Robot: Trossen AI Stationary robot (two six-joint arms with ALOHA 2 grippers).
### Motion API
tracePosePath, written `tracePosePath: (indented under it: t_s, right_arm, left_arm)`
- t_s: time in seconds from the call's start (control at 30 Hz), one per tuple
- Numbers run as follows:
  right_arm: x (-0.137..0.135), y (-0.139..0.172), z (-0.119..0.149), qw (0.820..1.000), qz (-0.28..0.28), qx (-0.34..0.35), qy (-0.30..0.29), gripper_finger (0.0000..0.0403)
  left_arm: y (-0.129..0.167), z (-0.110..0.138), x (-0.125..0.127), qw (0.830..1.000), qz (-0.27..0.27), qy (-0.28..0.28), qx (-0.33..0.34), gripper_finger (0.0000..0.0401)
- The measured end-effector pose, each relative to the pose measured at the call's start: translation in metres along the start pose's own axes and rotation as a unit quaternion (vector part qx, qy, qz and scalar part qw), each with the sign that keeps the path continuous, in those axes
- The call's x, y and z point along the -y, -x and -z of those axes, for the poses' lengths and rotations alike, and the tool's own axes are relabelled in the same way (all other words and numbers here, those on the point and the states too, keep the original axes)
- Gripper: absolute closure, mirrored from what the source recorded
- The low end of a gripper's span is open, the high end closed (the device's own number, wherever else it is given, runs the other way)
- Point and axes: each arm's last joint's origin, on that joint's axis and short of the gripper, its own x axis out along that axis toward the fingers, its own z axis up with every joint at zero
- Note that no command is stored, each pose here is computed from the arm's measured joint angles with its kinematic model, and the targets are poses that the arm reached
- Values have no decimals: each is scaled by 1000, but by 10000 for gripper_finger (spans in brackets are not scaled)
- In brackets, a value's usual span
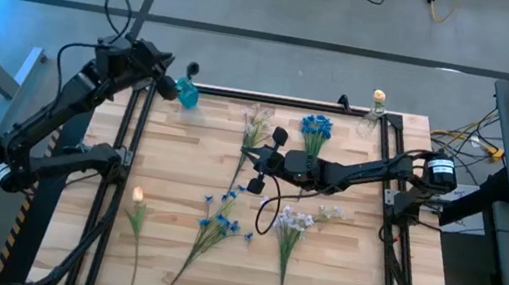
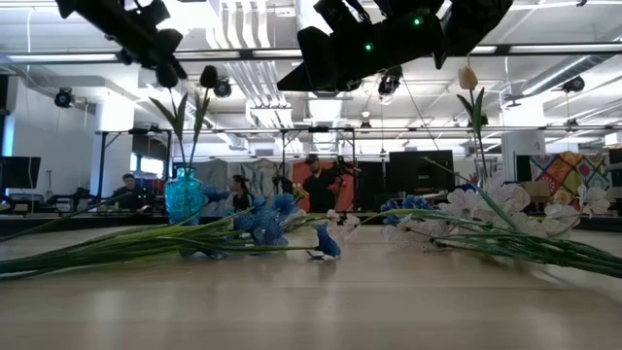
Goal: Sort flowers into vase by color
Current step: Put the black tulip into the blue vase
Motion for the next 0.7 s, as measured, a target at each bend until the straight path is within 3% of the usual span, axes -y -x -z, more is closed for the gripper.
tracePosePath:
  t_s: [0.23, 0.5, 0.7]
  right_arm:
    - [0, 0, 1, 1000, -2, -3, 1, 390]
    - [-2, 0, 0, 1000, -26, 3, 1, 390]
    - [-2, 0, 0, 1000, -26, 3, 1, 390]
  left_arm:
    - [6, 5, 2, 990, 49, -74, -108, 356]
    - [19, -3, -1, 990, 54, -84, -98, 391]
    - [28, -4, -2, 984, 69, -94, -134, 400]
